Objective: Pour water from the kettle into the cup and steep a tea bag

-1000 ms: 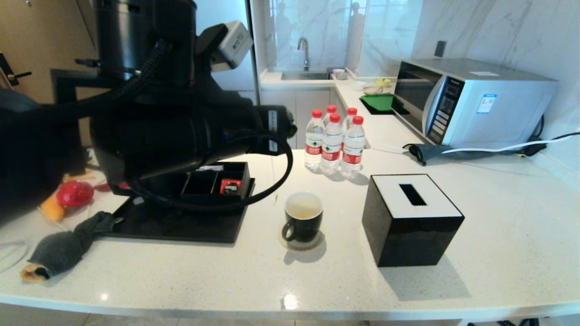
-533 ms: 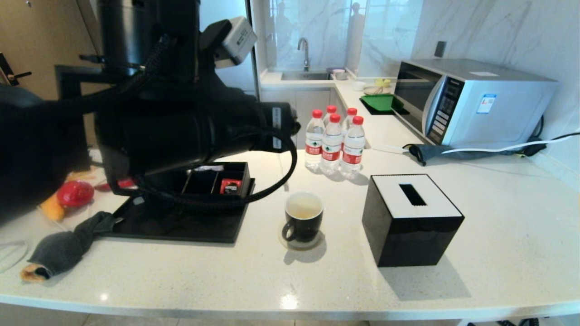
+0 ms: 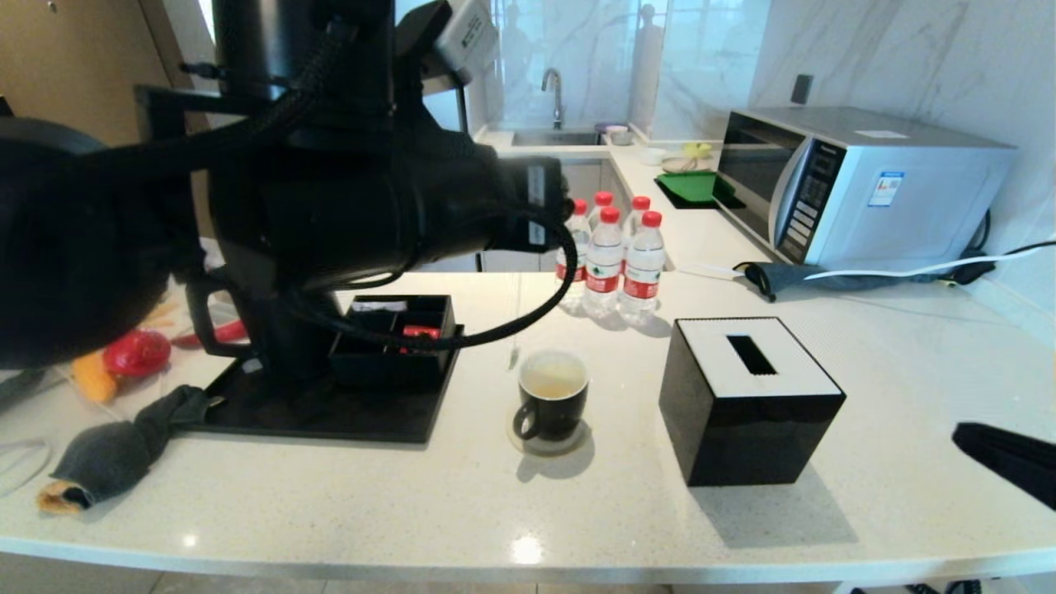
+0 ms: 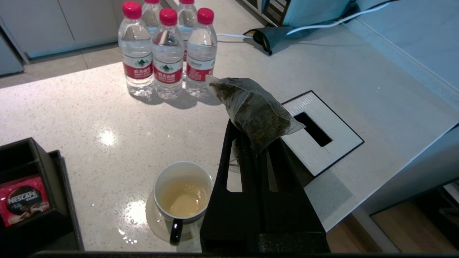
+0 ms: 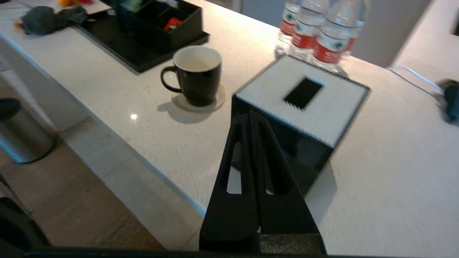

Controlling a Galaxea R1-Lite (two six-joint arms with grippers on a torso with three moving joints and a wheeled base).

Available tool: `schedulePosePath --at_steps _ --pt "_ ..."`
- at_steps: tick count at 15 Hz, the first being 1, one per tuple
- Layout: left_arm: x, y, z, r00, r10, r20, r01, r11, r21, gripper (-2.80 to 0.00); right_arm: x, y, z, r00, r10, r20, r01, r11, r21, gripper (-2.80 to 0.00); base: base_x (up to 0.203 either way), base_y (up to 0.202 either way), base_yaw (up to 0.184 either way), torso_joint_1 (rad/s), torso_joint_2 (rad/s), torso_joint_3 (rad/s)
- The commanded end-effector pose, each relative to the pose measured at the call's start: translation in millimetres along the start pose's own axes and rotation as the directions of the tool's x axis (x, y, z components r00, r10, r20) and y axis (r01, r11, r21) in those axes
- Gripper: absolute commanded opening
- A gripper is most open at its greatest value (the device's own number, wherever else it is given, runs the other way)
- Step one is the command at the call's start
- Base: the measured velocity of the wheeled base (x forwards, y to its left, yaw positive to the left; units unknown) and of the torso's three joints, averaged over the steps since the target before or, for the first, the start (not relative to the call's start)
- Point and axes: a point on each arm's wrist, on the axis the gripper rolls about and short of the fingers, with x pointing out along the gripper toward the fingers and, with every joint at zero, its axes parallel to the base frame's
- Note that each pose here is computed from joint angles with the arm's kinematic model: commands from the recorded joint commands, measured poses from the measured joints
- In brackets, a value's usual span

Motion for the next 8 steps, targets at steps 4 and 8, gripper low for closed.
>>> schedulePosePath --at_steps 4,8 --pt "2 -6.5 -3 1.000 -0.016 -0.009 0.016 0.999 0.030 -2.80 96 -17 3 0.965 0.259 -0.029 -0.258 0.966 0.015 -2.80 0.000 0.000 0.000 0.000 0.00 0.000" --pt "1 -9.0 -3 1.000 -0.021 -0.008 0.022 0.999 0.035 -2.80 147 0 16 0.924 0.382 -0.003 -0.382 0.924 -0.020 0.00 0.000 0.000 0.000 0.000 0.00 0.000"
